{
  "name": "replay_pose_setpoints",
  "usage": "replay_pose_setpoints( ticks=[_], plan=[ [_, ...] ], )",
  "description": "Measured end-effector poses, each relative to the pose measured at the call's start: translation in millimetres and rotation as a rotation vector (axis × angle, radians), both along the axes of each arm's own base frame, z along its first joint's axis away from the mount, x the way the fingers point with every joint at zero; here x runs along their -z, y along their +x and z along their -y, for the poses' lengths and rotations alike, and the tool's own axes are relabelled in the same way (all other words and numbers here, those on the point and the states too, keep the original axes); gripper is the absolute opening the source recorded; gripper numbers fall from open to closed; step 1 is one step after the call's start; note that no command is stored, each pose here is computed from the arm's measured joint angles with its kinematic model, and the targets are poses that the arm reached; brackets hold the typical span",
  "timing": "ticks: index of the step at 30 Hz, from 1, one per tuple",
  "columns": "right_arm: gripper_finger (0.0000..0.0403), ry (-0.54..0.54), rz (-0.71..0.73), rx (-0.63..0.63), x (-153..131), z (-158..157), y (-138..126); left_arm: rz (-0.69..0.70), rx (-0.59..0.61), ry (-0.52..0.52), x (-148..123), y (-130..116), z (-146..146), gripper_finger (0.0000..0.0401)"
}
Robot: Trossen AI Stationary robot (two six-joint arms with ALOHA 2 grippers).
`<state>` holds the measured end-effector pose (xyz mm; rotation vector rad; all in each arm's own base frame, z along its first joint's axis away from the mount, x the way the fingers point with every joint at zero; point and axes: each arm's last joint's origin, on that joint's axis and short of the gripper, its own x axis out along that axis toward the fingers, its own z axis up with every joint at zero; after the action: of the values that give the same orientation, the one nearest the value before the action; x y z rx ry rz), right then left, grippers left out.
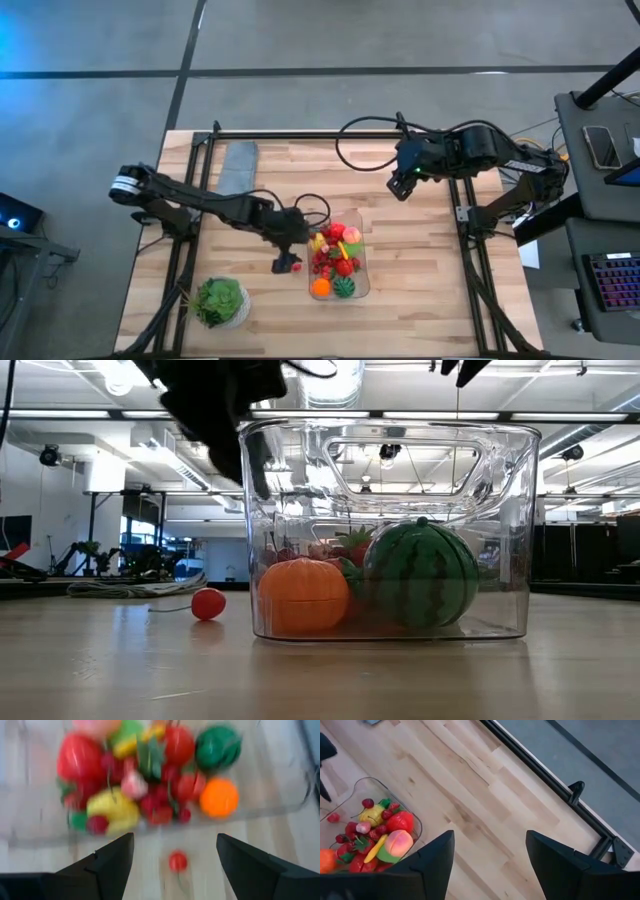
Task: Pick and placing Produce into tupperware
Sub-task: Put the cherry into the transparent bin
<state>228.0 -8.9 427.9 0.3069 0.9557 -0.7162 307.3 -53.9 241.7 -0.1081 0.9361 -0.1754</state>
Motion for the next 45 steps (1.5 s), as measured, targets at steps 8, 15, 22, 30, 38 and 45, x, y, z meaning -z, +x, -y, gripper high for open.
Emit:
replay_pose_setpoints(
  ticks=[8, 15, 22, 30, 38, 45],
  plan=[
    [0.0244, 0.000, -0.004, 0.000, 0.9, 0.0, 0.2, -0.150, 0.034, 0.054, 25.7, -20.4, 11.4, 0.0270],
    [0.0238, -0.001, -0.006, -0.001, 1.1, 0.0, 0.2, -0.051, -0.011, 0.013, 39.3, -11.7, 24.4, 0.0270],
    [0.0244, -0.006, -0.006, -0.001, 1.0, 0.1, 0.2, -0.095, -0.080, -0.009, 61.5, -8.7, 26.9, 0.0270],
    [0.0240, -0.006, -0.007, -0.001, 1.1, 0.1, 0.3, -0.089, -0.095, -0.025, 75.6, 1.3, 30.4, 0.0270],
    [0.0244, -0.006, -0.008, -0.001, 1.2, 0.1, 0.4, -0.110, -0.102, -0.010, 78.4, -1.0, 29.4, 0.0270],
    [0.0240, -0.006, -0.009, -0.005, 1.2, 0.1, 0.4, -0.144, -0.099, 0.001, 89.6, 0.5, 31.3, 0.0270]
  ],
)
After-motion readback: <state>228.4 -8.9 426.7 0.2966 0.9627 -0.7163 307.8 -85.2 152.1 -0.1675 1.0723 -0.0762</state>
